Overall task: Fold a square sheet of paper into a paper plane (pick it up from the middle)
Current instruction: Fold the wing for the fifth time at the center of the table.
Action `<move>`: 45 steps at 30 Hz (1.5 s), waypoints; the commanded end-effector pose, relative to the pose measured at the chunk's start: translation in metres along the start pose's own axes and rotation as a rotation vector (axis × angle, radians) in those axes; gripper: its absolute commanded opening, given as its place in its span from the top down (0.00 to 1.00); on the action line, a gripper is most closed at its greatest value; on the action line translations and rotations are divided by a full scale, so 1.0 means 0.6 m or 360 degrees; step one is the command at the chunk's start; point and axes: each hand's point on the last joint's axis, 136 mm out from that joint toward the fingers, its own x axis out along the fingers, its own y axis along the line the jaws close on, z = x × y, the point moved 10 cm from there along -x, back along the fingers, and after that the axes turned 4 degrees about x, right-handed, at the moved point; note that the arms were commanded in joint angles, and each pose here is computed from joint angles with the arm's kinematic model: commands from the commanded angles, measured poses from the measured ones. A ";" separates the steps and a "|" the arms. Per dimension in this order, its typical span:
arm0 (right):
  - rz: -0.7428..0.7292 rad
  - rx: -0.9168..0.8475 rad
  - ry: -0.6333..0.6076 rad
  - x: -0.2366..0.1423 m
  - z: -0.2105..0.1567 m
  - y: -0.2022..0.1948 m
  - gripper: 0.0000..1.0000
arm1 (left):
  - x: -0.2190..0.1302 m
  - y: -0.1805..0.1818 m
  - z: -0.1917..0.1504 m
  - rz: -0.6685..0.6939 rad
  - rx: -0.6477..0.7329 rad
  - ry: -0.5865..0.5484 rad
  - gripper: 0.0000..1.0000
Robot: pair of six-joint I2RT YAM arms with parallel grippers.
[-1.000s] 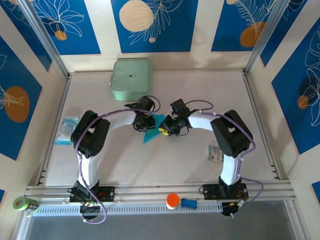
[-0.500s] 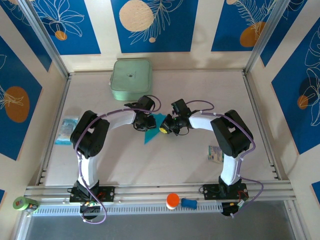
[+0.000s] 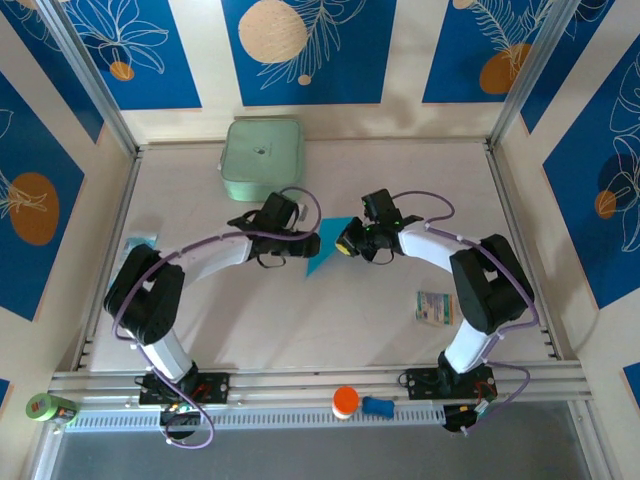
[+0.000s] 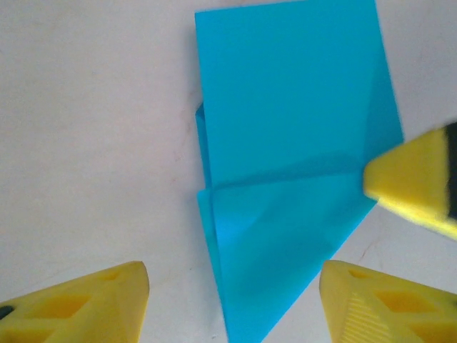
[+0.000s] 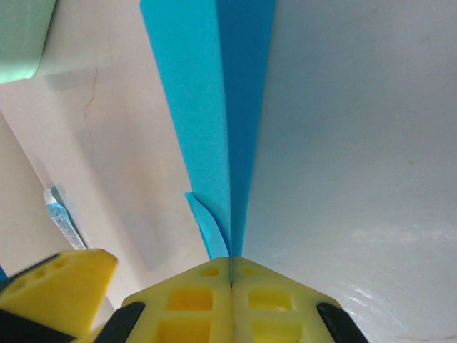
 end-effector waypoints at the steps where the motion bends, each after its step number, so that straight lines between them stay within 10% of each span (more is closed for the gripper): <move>1: -0.0062 0.0046 0.0012 -0.013 -0.002 -0.001 1.00 | -0.003 -0.032 -0.006 -0.0100 0.0370 -0.0206 0.32; 19: -0.0055 0.0175 0.0102 -0.017 0.004 0.006 1.00 | 0.060 -0.090 -0.065 0.0172 0.1278 -0.0326 0.43; 45: -0.0051 0.0247 0.0184 -0.011 0.007 0.005 1.00 | 0.083 -0.083 -0.093 0.0343 0.1377 -0.0316 0.75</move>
